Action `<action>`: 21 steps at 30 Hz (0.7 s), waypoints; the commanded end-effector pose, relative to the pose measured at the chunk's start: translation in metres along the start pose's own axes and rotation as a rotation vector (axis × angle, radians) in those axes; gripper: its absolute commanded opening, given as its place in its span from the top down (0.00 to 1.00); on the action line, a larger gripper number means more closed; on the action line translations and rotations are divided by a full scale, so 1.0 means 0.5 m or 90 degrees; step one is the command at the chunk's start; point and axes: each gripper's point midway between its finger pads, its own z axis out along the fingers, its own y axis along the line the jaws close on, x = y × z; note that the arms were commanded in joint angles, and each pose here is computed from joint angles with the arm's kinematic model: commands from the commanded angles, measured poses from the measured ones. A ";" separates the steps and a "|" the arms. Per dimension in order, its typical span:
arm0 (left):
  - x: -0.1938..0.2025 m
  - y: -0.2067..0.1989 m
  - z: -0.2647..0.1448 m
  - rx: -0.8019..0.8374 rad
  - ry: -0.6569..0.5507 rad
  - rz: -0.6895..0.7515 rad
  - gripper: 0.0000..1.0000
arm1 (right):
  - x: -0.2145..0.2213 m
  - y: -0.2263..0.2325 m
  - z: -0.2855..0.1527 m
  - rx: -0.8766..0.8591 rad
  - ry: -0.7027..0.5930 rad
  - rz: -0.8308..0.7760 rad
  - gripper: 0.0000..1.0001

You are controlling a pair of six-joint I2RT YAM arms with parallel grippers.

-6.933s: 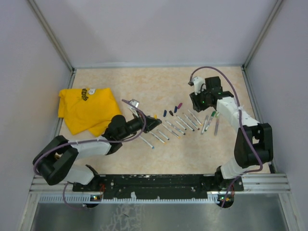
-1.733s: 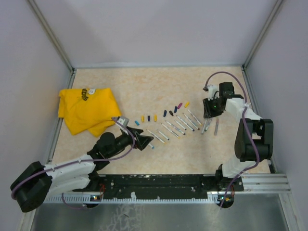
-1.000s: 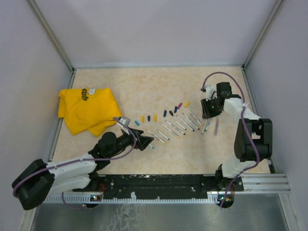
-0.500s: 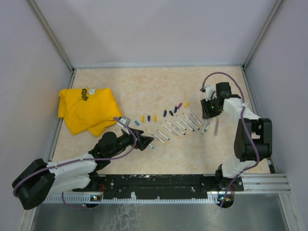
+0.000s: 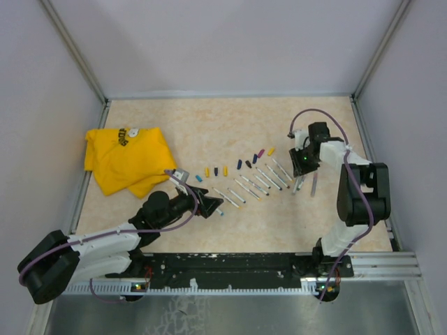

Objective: Open the pen caps
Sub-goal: Pick up the pen from the center of the board.

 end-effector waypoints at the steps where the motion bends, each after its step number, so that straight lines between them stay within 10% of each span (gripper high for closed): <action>1: -0.032 -0.011 0.004 0.008 -0.032 -0.004 0.04 | 0.012 -0.003 0.016 0.005 0.026 -0.006 0.70; 21: -0.032 -0.009 0.001 0.005 -0.033 -0.004 0.04 | 0.032 -0.022 0.027 0.033 0.059 -0.012 0.75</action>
